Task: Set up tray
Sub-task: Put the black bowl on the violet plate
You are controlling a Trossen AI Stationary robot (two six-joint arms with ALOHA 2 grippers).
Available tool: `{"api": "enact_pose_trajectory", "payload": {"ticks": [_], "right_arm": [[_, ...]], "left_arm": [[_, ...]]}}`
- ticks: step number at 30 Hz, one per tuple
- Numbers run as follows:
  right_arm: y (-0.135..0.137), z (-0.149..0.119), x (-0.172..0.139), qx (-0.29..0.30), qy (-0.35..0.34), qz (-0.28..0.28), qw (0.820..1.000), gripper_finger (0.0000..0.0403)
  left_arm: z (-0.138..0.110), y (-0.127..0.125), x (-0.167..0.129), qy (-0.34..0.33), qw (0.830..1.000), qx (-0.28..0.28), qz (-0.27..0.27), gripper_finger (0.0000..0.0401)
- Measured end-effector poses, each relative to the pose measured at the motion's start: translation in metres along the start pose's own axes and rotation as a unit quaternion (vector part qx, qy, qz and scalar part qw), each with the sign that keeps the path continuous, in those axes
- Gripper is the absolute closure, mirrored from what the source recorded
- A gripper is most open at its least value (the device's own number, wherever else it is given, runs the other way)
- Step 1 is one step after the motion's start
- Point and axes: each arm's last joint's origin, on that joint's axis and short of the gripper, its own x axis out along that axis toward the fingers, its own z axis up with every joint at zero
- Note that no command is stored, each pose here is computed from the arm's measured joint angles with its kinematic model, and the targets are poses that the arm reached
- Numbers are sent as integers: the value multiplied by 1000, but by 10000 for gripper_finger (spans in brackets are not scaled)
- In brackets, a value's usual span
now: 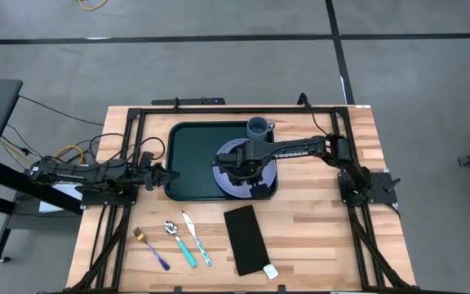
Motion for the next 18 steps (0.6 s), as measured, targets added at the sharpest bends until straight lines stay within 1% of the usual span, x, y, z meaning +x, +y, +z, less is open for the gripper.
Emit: {"api": "enact_pose_trajectory", "payload": {"ticks": [6,10,13,18], "right_arm": [[0,0,4,24,-1,-1,1000,392],[0,0,4,25,-3,-2,1000,388],[0,0,4,35,-3,-2,999,373],[0,1,3,62,-6,-2,998,332]], "left_arm": [[0,0,0,0,1000,0,0,301],[0,0,0,0,1000,0,0,301],[0,0,0,0,1000,0,0,301],[0,0,0,0,1000,0,0,301]]}}
